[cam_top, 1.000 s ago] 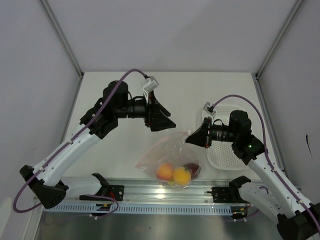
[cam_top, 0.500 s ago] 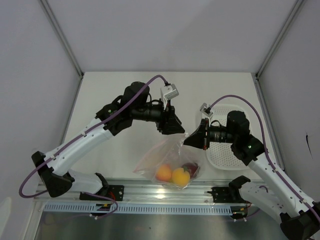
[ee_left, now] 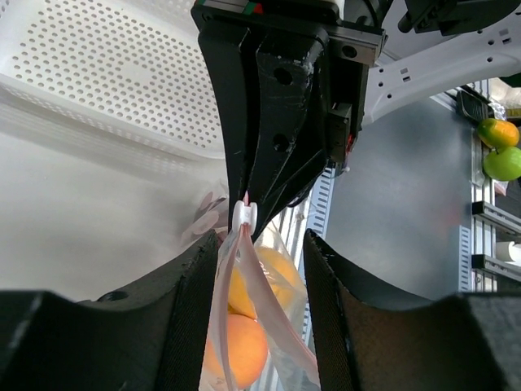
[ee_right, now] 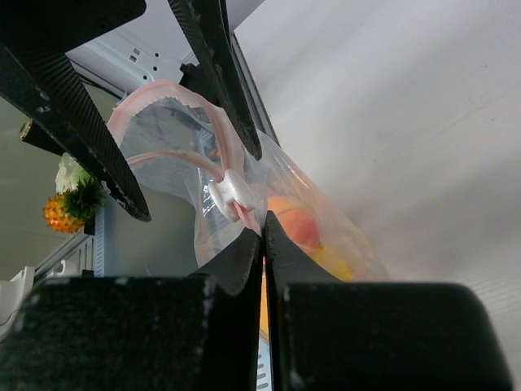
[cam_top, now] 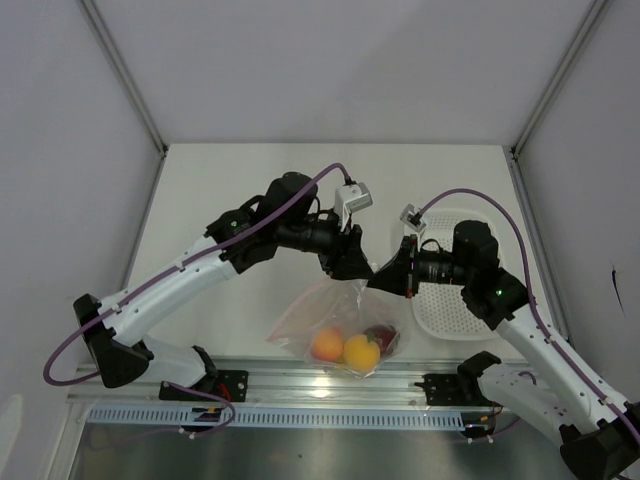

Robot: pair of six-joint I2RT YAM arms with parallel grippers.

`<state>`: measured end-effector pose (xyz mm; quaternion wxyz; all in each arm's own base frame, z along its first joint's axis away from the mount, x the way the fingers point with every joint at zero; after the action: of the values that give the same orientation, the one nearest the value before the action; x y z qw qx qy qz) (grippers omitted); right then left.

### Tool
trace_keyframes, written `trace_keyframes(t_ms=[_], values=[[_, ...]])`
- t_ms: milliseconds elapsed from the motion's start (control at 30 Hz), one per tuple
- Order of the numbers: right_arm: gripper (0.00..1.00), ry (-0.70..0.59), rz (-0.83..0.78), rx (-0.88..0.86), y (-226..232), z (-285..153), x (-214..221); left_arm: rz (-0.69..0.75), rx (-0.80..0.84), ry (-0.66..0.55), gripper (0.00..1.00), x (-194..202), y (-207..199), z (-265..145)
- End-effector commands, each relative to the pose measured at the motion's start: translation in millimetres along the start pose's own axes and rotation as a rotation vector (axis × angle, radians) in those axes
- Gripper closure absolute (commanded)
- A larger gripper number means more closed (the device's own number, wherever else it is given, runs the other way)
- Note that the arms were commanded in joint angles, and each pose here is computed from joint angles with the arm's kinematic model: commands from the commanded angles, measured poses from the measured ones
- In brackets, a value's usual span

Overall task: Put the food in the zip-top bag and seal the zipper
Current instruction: Zip the zipper food storage bag at the center of the board.

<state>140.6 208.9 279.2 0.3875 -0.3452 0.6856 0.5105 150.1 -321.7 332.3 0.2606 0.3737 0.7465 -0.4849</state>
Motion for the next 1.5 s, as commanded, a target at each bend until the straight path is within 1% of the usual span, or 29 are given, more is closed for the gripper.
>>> trace_keyframes(t_ms=[0, 167, 233, 333, 533, 800, 900, 933, 1000, 1067, 1100, 1133, 1167, 1200, 1233, 1300, 1467], values=[[1.0, -0.036, -0.057, -0.009, 8, -2, -17, 0.044, -0.003, -0.029, 0.51, -12, -7, 0], [1.0, -0.038, -0.058, -0.01, 8, -2, -17, 0.034, -0.009, -0.027, 0.58, -12, -5, 3], [1.0, -0.036, -0.056, -0.009, 7, -2, -17, 0.034, -0.008, -0.027, 0.59, -12, -5, 5], [1.0, -0.034, -0.055, -0.01, 8, -2, -16, 0.034, -0.013, -0.028, 0.64, -14, -5, 6], [1.0, -0.034, -0.052, -0.011, 8, -2, -16, 0.026, -0.01, -0.029, 0.66, -15, -5, 9], [1.0, -0.036, -0.05, -0.014, 9, -2, -16, 0.018, -0.008, -0.023, 0.75, -16, -4, 11], [1.0, -0.035, -0.048, -0.012, 8, -2, -16, 0.014, -0.003, -0.017, 0.8, -15, -4, 12], [1.0, -0.035, -0.05, -0.012, 8, -1, -16, 0.015, 0.001, -0.017, 0.84, -16, -5, 12], [1.0, -0.039, -0.052, -0.002, 8, -2, -17, 0.021, 0.004, -0.009, 0.89, -15, -5, 11], [1.0, -0.038, -0.053, 0.0, 7, -2, -17, 0.025, -0.007, 0.0, 0.99, -13, -3, 11], [1.0, -0.04, -0.055, 0.001, 7, -2, -18, 0.026, -0.017, 0.003, 0.99, -13, -3, 10], [0.99, -0.037, -0.052, 0.003, 7, -2, -17, 0.032, -0.019, 0.004, 0.99, -13, -2, 10], [0.93, -0.037, -0.054, 0.002, 7, -2, -17, 0.032, -0.017, 0.008, 0.99, -12, -3, 10], [0.75, -0.036, -0.058, 0.0, 7, -2, -17, 0.029, -0.01, 0.012, 0.99, -11, -4, 9], [0.71, -0.035, -0.057, -0.001, 7, -2, -17, 0.028, -0.006, 0.014, 1.0, -11, -4, 9], [0.67, -0.033, -0.063, -0.016, 8, -1, -16, 0.028, 0.008, 0.012, 1.0, -11, -7, 9], [0.67, -0.03, -0.066, -0.073, 11, 2, -16, 0.03, 0.028, 0.006, 0.99, -11, -10, 7]])
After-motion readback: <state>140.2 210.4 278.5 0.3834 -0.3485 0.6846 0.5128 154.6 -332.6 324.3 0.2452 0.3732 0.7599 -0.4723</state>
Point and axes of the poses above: each gripper's point midway between its finger pads, its own z axis out along the fingers, its own y axis along the line the jaws close on, x = y × z, the point moved 4 cm from there along -z, back along the fingers, and after that the axes turned 8 degrees about -z, right-handed, at the moved point
